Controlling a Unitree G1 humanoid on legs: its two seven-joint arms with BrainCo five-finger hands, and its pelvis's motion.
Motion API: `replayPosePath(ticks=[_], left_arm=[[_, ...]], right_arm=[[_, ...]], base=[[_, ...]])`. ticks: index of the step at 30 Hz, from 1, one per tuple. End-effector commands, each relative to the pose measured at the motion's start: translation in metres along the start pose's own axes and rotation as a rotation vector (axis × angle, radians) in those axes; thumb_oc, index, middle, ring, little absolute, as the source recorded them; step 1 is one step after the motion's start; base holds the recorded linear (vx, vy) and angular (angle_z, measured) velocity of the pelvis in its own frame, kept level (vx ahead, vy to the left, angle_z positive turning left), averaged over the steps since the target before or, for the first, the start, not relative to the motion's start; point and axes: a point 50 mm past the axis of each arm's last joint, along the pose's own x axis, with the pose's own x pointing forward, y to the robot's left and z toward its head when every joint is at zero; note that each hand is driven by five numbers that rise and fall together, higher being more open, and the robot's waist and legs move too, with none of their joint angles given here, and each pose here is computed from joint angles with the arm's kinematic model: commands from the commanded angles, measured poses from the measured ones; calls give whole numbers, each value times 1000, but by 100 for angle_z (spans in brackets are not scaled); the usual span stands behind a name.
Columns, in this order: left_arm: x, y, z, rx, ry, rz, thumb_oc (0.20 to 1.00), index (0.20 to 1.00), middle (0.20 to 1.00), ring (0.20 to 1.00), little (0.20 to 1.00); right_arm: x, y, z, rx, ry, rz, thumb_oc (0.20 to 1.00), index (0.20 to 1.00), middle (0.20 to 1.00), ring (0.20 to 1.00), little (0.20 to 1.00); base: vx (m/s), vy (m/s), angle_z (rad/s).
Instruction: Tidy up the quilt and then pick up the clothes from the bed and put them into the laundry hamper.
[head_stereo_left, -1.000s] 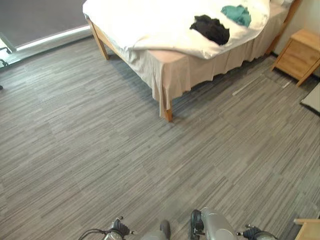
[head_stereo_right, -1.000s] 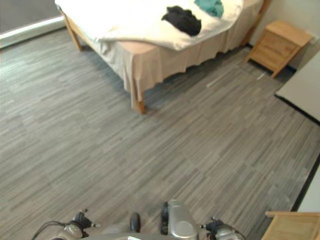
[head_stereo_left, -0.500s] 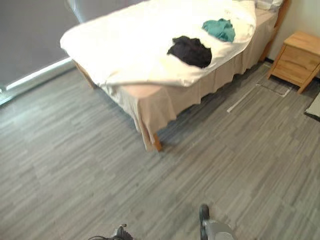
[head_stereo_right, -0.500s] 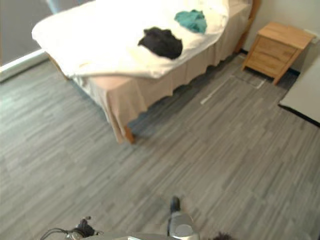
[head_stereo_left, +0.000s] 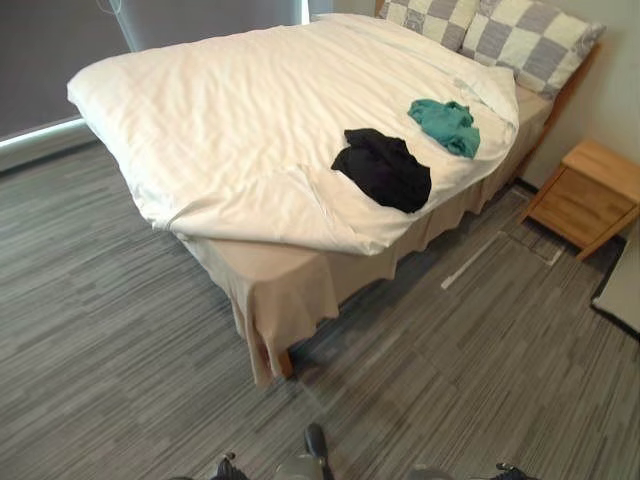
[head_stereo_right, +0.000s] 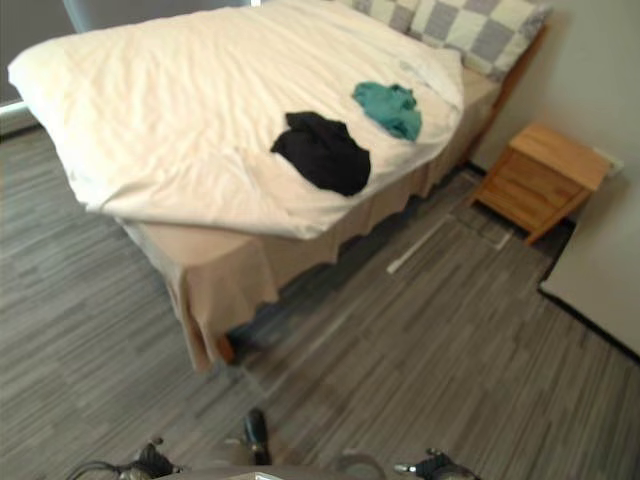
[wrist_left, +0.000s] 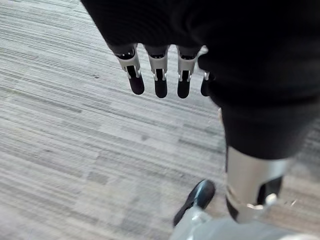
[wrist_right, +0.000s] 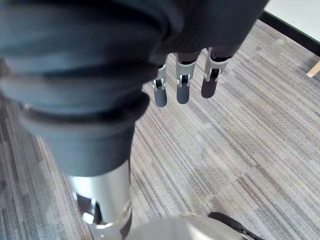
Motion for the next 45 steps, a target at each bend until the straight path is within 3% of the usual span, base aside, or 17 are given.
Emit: replayPosePath(ticks=[1,9,14,15,16,17,18,19,20,21,23,26,27,33,38,45], left_arm=[[1,17,0,-45,-6,65,1000,1000,1000,1000,1000],[3,37,9,-23,-47,135,1000,1000,1000,1000,1000],[-1,49,-16,-265,3,223,1000,1000,1000,1000,1000],[-3,72,-5,-384,-81,328,1000,1000,1000,1000,1000],[-3,72,-6,-384,-79,328,1000,1000,1000,1000,1000],[-15,108,10,-474,-231,468,1000,1000,1000,1000,1000],[-23,124,17,-476,-303,535,1000,1000,1000,1000,1000],[-32,145,25,-439,-371,613,1000,1000,1000,1000,1000],[-32,145,24,-437,-369,614,1000,1000,1000,1000,1000],[-52,176,44,-372,-493,728,1000,1000,1000,1000,1000],[-72,207,63,-263,-590,836,1000,1000,1000,1000,1000],[-97,229,92,-128,-713,920,1000,1000,1000,1000,1000],[-123,240,124,-8,-850,976,1000,1000,1000,1000,1000],[-152,245,202,235,-991,1034,1000,1000,1000,1000,1000],[-188,250,284,628,-989,1182,1000,1000,1000,1000,1000],[-170,225,315,710,-915,1084,1000,1000,1000,1000,1000]], right_arm=[[2,-18,45,22,-130,-54,1000,1000,1000,1000,1000],[2,-9,17,29,-29,-31,1000,1000,1000,1000,1000],[2,-12,21,-32,-57,-34,1000,1000,1000,1000,1000],[2,-19,27,-56,-82,-58,1000,1000,1000,1000,1000],[2,-19,27,-57,-81,-57,1000,1000,1000,1000,1000],[2,-26,24,-66,-88,-84,1000,1000,1000,1000,1000],[1,-30,24,-59,-95,-98,1000,1000,1000,1000,1000],[1,-33,22,-48,-104,-105,1000,1000,1000,1000,1000],[1,-32,22,-49,-104,-104,1000,1000,1000,1000,1000],[-1,-37,10,-23,-90,-119,1000,1000,1000,1000,1000],[-2,-40,-3,-13,-53,-127,1000,1000,1000,1000,1000],[-2,-40,-9,0,-38,-124,1000,1000,1000,1000,1000],[-3,-38,-14,-2,-22,-111,1000,1000,1000,1000,1000],[-1,-35,0,-76,-54,-89,1000,1000,1000,1000,1000],[-1,-43,42,-121,-181,-132,1000,1000,1000,1000,1000],[-1,-45,55,-138,-207,-173,1000,1000,1000,1000,1000]], base=[[340,-171,110],[316,-322,132],[93,-311,58],[-41,-132,36],[-88,-238,32],[-84,-149,19],[-146,-203,47],[-99,-91,48],[-126,-65,50],[-59,-8,24],[24,8,54],[22,19,17],[16,15,-13],[-14,45,-21],[-178,60,-44],[-61,-13,-23]])
